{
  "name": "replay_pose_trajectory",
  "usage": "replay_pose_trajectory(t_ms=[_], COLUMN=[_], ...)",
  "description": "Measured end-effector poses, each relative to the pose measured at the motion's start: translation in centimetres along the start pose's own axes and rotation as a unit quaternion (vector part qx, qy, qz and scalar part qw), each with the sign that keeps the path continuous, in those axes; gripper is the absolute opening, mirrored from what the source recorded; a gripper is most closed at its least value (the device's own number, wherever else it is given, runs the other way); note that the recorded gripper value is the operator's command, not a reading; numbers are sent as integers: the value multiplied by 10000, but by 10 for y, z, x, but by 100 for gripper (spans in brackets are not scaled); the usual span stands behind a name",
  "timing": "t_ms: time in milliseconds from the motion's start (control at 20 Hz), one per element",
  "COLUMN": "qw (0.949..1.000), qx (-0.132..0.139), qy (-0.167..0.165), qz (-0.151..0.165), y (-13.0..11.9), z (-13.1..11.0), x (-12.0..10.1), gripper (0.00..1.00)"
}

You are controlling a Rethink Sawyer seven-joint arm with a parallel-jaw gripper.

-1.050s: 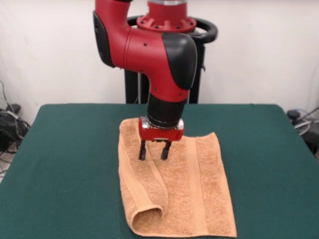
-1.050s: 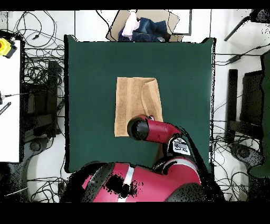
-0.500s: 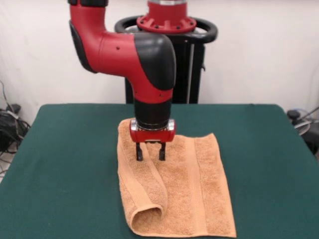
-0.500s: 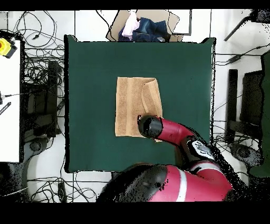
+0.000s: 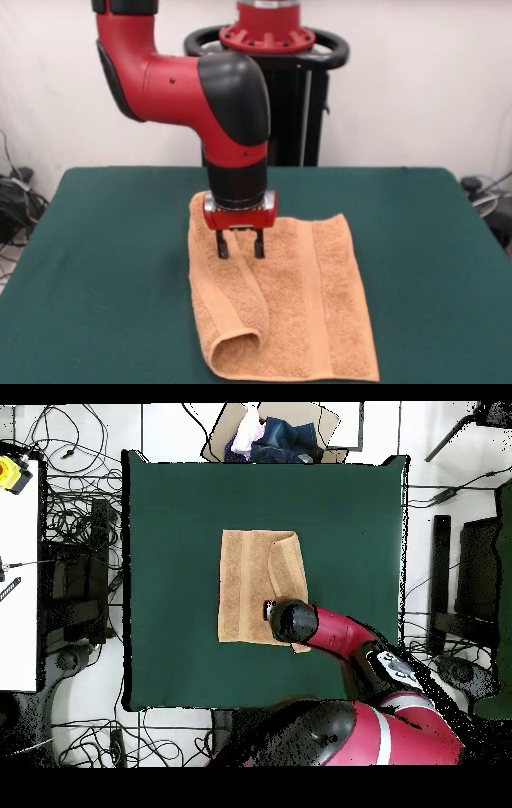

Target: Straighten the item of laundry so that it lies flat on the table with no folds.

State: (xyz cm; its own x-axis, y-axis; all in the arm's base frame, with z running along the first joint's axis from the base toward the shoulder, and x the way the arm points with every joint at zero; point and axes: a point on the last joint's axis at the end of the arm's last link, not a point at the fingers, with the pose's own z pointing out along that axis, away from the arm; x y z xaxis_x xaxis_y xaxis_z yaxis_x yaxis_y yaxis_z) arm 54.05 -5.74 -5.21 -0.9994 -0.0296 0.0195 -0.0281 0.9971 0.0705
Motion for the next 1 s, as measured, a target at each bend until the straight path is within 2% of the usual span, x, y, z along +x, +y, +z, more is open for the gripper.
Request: replay_pose_trajectory(t_ms=[600, 1000], qw=[9984, 9987], qx=[358, 274], qy=[-244, -363], qz=[-359, -246], y=[10, 7], z=[3, 2], x=[7, 11], gripper=[100, 100])
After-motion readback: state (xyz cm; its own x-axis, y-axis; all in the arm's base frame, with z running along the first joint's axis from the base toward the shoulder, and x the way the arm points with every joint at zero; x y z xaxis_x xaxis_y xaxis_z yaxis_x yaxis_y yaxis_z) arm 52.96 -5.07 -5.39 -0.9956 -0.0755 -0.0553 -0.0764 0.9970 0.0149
